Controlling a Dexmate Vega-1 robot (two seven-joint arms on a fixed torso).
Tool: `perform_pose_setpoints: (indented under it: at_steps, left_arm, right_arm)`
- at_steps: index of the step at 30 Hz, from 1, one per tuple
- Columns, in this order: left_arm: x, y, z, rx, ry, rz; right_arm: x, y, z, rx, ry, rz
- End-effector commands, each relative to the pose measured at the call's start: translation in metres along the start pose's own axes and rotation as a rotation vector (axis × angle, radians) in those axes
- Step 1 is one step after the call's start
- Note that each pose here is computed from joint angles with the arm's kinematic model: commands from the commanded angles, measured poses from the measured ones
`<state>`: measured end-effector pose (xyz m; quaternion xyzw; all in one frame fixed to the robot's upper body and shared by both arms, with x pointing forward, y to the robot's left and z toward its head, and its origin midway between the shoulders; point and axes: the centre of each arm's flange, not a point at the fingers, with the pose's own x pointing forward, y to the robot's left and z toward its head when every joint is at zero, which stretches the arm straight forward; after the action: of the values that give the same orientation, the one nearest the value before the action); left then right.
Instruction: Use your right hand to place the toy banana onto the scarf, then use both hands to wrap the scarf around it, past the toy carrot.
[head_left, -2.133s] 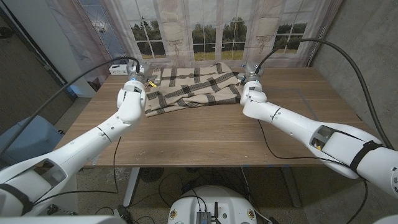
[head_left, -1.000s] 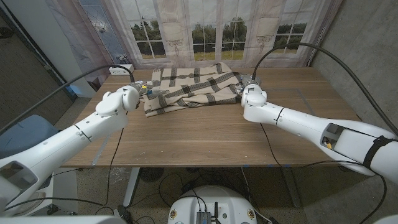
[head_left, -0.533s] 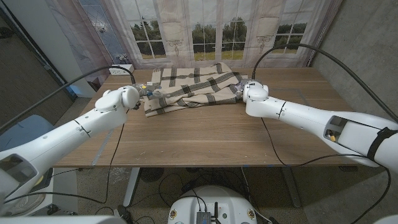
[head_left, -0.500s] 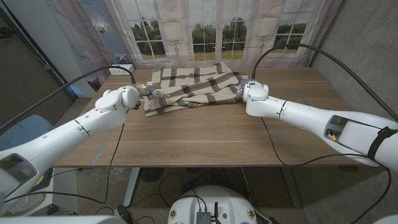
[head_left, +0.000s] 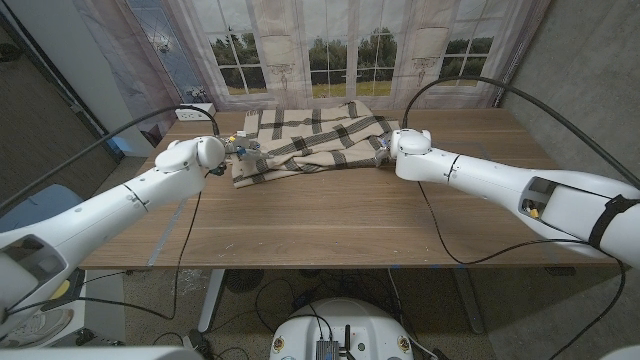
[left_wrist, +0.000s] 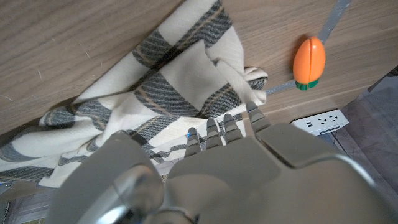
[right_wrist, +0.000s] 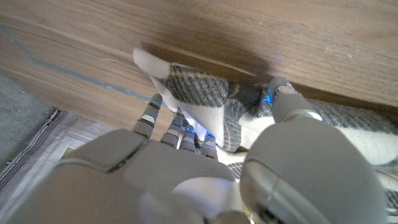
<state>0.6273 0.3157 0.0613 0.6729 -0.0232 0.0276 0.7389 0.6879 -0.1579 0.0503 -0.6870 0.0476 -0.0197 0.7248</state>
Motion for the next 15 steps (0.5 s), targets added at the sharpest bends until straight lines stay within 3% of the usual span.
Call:
perform_pose_setpoints:
  at_steps: [1, 8, 15]
  left_arm:
    - [0.008, -0.002, -0.002, -0.011, -0.005, -0.057]
    - [0.010, -0.004, -0.002, -0.010, -0.013, -0.080]
    - [0.014, -0.007, 0.002, -0.003, -0.028, -0.104]
  right_arm:
    - [0.023, 0.009, 0.006, 0.028, 0.011, 0.036]
    - [0.035, 0.013, -0.004, 0.080, -0.003, -0.035]
    - [0.032, 0.018, -0.007, 0.064, -0.041, -0.245]
